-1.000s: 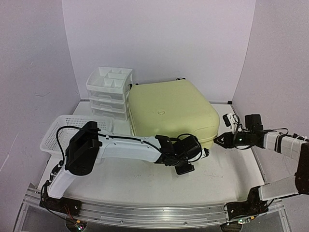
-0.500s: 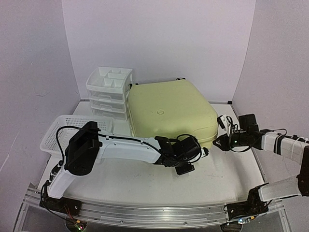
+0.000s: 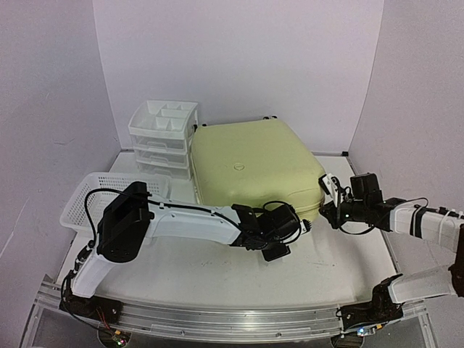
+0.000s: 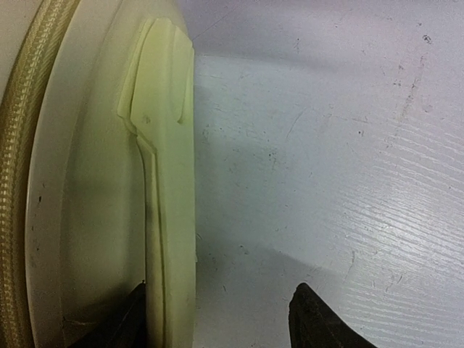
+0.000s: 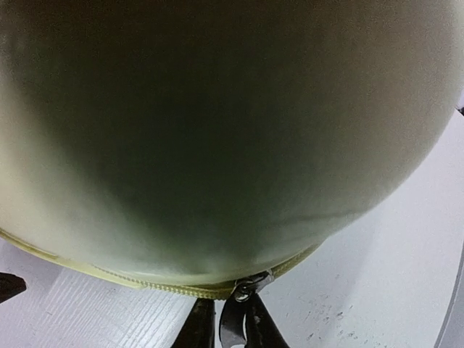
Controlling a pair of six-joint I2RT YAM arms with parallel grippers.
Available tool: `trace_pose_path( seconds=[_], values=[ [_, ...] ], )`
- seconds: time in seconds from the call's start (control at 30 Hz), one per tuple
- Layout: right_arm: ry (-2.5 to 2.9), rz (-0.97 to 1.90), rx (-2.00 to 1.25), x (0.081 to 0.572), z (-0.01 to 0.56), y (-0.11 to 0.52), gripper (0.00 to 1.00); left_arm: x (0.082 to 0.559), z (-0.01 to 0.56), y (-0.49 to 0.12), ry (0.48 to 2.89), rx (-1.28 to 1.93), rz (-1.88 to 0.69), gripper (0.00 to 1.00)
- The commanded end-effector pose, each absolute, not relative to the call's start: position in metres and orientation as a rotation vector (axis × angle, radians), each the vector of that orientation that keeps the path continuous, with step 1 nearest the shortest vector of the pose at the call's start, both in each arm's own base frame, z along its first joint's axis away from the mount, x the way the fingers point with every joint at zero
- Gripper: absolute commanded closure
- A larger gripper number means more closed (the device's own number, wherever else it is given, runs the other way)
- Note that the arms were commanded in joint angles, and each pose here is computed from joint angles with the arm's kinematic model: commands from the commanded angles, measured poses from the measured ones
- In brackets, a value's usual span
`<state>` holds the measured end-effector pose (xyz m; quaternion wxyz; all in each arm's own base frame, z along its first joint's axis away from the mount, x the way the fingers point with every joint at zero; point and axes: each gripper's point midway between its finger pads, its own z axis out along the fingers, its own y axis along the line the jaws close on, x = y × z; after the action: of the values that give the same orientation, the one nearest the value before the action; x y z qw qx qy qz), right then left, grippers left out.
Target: Open, take out, and arrange the luggage
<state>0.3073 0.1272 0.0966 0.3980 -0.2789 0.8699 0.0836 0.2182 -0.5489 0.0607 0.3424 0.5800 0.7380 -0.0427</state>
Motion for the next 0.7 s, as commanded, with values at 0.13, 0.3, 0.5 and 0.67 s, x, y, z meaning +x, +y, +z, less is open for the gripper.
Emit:
trace_pose_path(
  seconds=[0.13,0.3,0.5,0.67],
  values=[
    [2.207,0.098,-0.649,0.308,0.094,0.11,0.95,0.219,0.054,-0.525,2.008,1.502,-0.09,0.38],
    [2.193,0.126,-0.618,0.307,0.095,0.112,0.97,0.222,0.052,-0.519,2.027,1.491,-0.086,0.38],
    [2.179,0.146,-0.562,0.317,0.103,0.108,1.0,0.223,0.048,-0.514,2.05,1.478,-0.088,0.41],
    [2.176,0.271,-0.46,0.327,0.114,0.097,1.0,0.228,0.041,-0.506,2.076,1.467,-0.068,0.41]
  ],
)
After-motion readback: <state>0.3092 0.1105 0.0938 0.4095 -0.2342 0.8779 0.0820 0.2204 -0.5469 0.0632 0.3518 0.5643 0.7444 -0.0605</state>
